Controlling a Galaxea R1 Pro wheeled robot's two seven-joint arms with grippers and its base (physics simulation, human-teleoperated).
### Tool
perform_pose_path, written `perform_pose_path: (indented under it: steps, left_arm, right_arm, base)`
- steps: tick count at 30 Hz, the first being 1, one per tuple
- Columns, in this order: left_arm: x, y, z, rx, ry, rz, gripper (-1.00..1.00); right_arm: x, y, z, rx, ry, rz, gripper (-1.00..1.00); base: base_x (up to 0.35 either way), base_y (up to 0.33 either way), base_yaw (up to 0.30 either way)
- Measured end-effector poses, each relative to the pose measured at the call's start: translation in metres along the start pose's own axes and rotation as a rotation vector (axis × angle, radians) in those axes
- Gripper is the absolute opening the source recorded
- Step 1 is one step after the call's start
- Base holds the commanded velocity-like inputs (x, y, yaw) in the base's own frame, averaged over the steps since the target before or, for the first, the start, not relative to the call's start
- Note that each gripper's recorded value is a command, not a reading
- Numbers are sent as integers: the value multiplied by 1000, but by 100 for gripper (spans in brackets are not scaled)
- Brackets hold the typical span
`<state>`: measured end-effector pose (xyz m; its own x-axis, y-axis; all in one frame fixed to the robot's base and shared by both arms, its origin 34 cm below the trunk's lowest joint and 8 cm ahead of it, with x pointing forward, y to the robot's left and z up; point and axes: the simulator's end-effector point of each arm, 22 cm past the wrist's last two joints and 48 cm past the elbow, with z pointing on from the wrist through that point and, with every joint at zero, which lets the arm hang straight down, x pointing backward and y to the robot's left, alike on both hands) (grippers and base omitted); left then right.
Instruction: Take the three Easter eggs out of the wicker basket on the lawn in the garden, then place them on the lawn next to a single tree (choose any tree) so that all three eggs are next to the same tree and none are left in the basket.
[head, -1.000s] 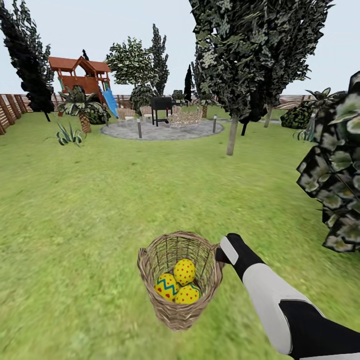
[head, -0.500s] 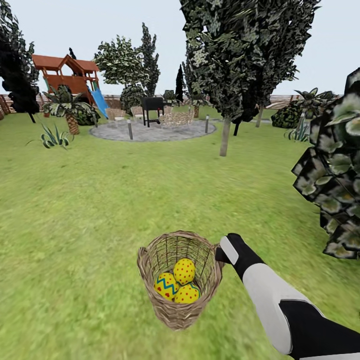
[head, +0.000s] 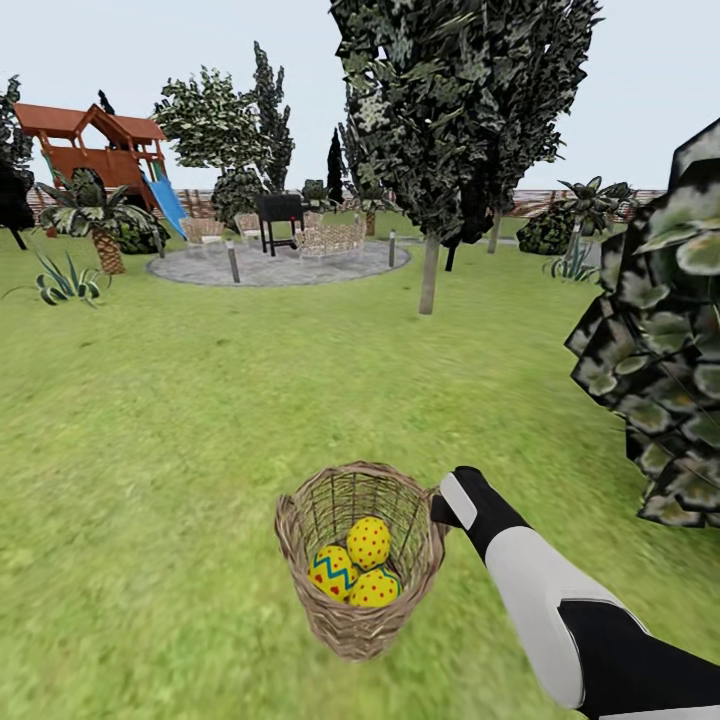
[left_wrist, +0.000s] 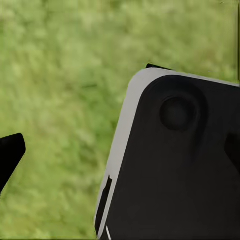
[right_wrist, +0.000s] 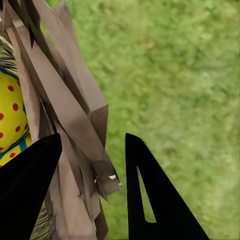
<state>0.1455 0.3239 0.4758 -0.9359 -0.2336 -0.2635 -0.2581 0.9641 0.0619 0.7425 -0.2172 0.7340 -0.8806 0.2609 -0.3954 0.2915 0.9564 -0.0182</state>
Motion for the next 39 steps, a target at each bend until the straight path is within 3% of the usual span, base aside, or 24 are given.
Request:
perform_pose_path:
  steps: [39]
  left_arm:
    - [8, 1, -2, -2, 17, 0, 100]
  right_arm:
    - [0, 1, 0, 2, -2, -5, -100]
  base:
    - [339, 0, -53]
